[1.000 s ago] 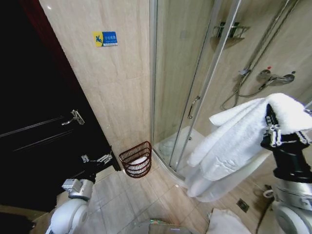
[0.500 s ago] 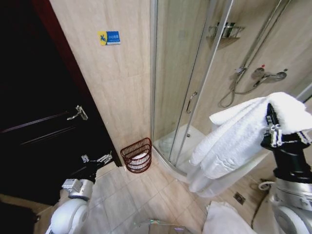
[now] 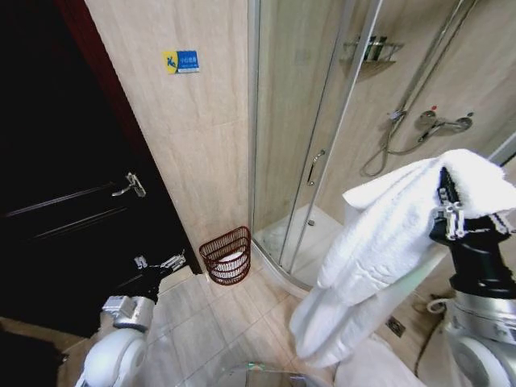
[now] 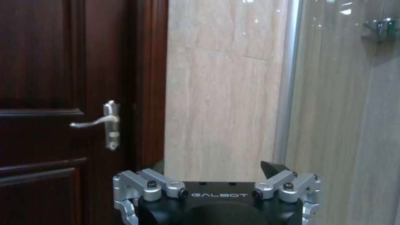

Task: Discard the used towel into the hamper.

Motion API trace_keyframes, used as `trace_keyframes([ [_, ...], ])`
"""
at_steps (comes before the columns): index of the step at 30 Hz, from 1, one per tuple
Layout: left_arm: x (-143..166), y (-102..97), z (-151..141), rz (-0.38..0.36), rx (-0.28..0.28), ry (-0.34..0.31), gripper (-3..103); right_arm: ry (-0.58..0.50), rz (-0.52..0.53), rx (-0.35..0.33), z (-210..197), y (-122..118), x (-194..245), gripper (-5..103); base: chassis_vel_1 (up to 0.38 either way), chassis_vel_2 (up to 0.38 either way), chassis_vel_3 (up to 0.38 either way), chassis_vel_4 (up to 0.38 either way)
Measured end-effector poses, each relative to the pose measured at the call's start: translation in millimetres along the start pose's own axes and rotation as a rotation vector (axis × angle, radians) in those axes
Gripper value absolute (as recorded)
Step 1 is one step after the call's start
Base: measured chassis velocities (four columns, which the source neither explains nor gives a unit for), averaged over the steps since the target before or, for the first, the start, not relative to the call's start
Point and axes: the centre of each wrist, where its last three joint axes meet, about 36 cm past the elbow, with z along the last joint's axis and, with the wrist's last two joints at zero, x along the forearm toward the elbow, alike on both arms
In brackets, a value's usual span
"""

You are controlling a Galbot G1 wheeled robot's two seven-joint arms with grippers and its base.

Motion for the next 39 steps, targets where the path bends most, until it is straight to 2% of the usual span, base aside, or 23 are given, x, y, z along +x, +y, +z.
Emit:
trace_keyframes([
  [10, 0.0, 0.0, 0.0, 0.0, 0.0, 0.0, 100, -0.025, -0.018, -0.04, -0.2, 2.4, -15.6, 10, 0.079, 0.058, 0.053, 0.071],
  [26, 0.0, 0.0, 0.0, 0.0, 0.0, 0.0, 100, -0.066, -0.036, -0.063, -2.5, 0.7, -28.0, 10, 0.1, 0.1, 0.099, 0.09],
  [39, 0.0, 0.0, 0.0, 0.0, 0.0, 0.0, 100, -0.108, -0.089, -0.089, 12.7, -14.6, -78.4, 10, 0.0, 0.0, 0.0, 0.0],
])
